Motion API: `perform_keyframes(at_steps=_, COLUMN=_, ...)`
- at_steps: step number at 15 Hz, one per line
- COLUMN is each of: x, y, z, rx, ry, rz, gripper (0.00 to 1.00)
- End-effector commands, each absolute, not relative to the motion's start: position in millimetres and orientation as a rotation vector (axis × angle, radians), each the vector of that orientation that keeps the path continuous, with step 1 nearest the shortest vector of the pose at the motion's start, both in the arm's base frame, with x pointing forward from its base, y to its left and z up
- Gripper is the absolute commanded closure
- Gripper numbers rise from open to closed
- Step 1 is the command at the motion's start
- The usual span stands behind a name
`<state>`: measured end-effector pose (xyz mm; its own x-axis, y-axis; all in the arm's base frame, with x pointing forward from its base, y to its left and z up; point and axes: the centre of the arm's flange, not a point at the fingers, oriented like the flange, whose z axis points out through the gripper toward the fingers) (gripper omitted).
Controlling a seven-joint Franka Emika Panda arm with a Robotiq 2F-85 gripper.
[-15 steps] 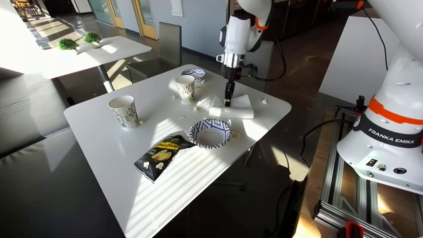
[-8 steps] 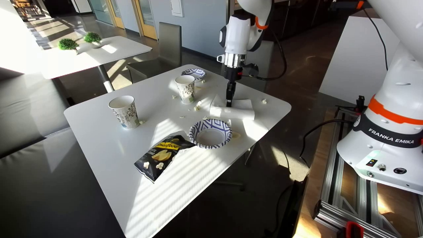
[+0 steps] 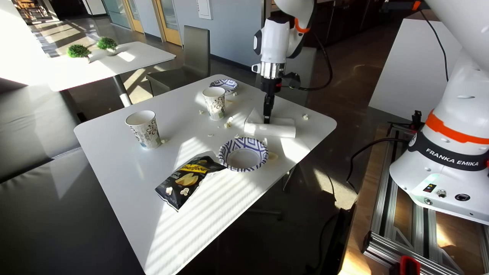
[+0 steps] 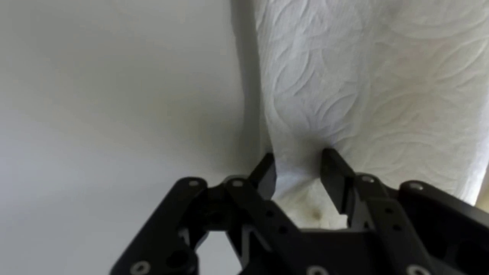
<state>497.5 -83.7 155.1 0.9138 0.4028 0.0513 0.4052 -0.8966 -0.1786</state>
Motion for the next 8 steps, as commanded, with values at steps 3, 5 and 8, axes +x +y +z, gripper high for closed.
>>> perform_keyframes(at_steps=3, x=488.9, y=-84.0, z=150.1, rx=-2.954, ry=-0.620, rz=-0.006, gripper=0.70)
perform_keyframes(at_steps=5, x=486.9, y=-84.2, z=154.8, rx=-2.969, ry=-0.626, rz=0.000, gripper=0.69)
perform_keyframes(at_steps=8, x=484.2, y=-84.4, z=158.1, rx=-2.996, ry=-0.633, rz=0.009, gripper=0.61)
